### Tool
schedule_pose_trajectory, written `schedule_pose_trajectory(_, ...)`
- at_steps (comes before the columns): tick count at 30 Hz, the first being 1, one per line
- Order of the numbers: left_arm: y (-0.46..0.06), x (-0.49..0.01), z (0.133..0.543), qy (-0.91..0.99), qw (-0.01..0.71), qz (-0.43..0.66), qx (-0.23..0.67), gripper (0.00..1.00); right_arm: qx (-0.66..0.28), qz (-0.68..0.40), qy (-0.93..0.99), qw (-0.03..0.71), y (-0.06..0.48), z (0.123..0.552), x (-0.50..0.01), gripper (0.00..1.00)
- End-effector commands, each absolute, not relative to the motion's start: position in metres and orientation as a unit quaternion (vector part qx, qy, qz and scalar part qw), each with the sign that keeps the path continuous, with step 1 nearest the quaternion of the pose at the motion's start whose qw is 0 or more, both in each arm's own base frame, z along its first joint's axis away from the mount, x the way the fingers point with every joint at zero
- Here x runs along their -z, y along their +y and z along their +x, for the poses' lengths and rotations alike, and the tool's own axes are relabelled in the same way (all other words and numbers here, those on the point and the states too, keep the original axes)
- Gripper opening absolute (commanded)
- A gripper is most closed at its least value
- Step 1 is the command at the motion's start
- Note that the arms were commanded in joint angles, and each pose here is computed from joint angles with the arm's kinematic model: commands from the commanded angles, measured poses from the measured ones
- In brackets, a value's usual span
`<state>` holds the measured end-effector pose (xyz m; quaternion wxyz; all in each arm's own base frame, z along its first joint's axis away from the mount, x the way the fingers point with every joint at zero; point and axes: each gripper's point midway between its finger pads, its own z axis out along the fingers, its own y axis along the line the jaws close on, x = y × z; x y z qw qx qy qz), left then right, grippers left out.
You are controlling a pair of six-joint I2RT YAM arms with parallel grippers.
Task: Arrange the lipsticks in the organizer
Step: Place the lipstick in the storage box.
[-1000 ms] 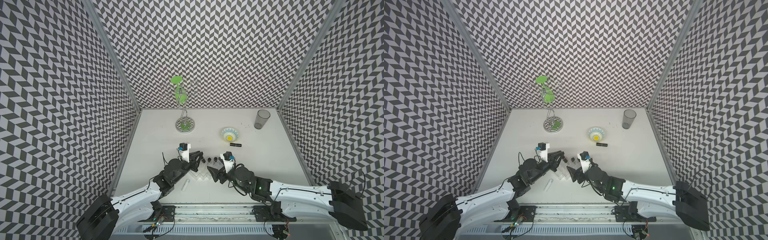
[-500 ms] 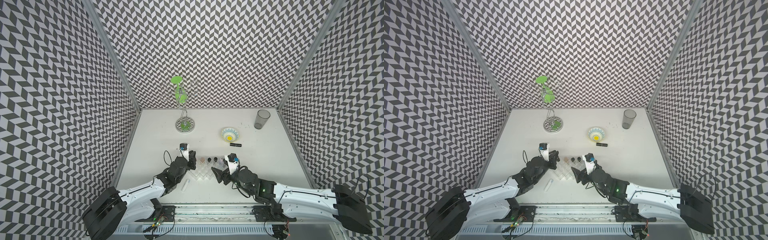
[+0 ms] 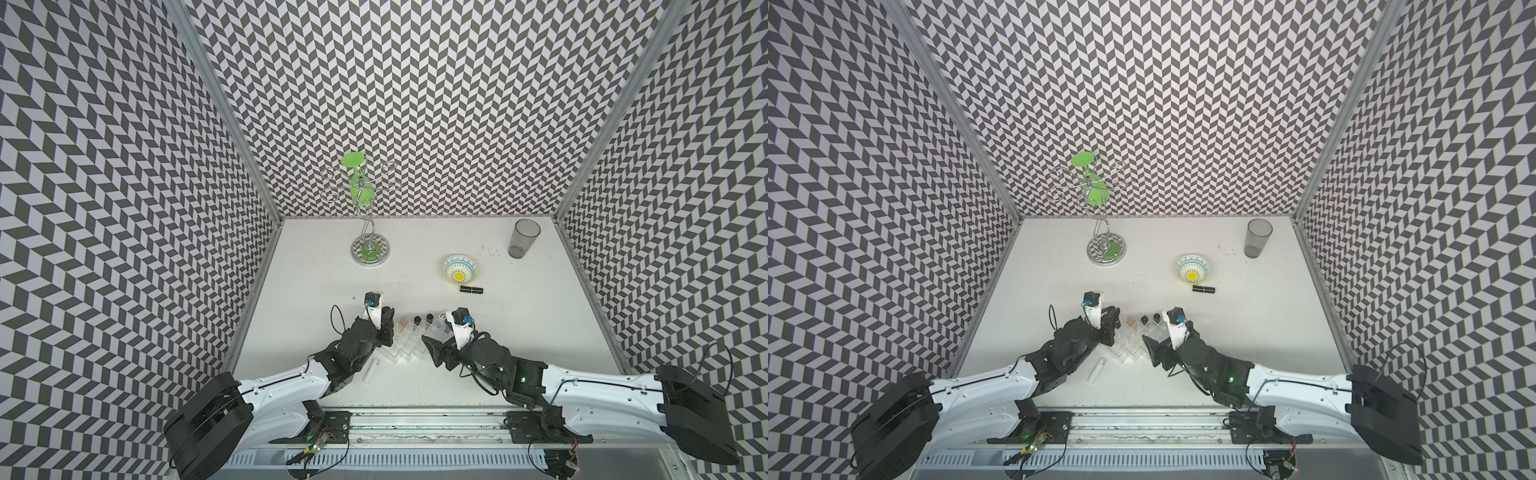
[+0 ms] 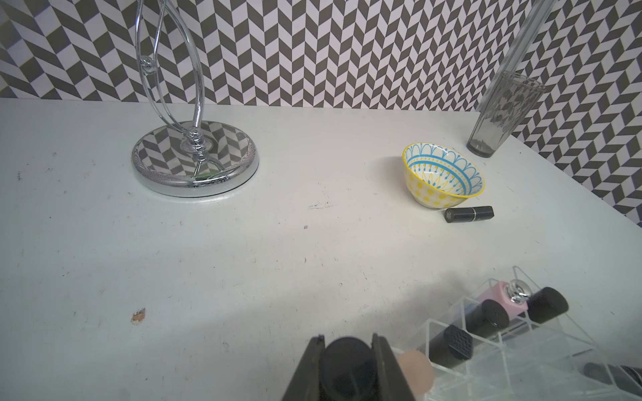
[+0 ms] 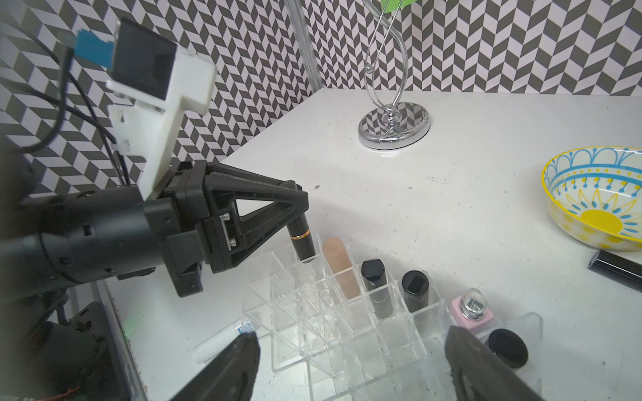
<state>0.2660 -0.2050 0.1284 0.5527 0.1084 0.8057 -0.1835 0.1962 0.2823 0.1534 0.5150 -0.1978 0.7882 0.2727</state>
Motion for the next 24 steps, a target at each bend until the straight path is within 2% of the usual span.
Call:
schedule_pose_trajectory(1, -0.206, -0.119, 0.265, 0.807, 0.553, 0.129, 0.163, 0.0, -0.285, -0.184, 0.778, 0.528, 0.286, 0.201, -0.166, 0.88)
schedule_pose_trajectory(8, -0.207, -0.105, 0.266, 0.813, 0.546, 0.146, 0.14, 0.0, -0.281, -0.181, 0.782, 0.526, 0.285, 0.202, -0.161, 0.88)
schedule_pose_trajectory(12, -0.209, -0.1, 0.264, 0.813, 0.543, 0.151, 0.145, 0.04, -0.281, -0.181, 0.783, 0.525, 0.284, 0.202, -0.159, 0.88)
schedule_pose_trajectory(16, -0.208, -0.103, 0.26, 0.807, 0.551, 0.14, 0.159, 0.17, -0.281, -0.182, 0.786, 0.52, 0.286, 0.202, -0.154, 0.88)
schedule_pose_trajectory(19, -0.209, -0.103, 0.26, 0.807, 0.55, 0.143, 0.161, 0.2, -0.276, -0.185, 0.79, 0.515, 0.287, 0.203, -0.149, 0.88)
schedule_pose_trajectory(24, -0.209, -0.106, 0.26, 0.804, 0.554, 0.136, 0.168, 0.43, -0.284, -0.191, 0.792, 0.505, 0.291, 0.2, -0.145, 0.88)
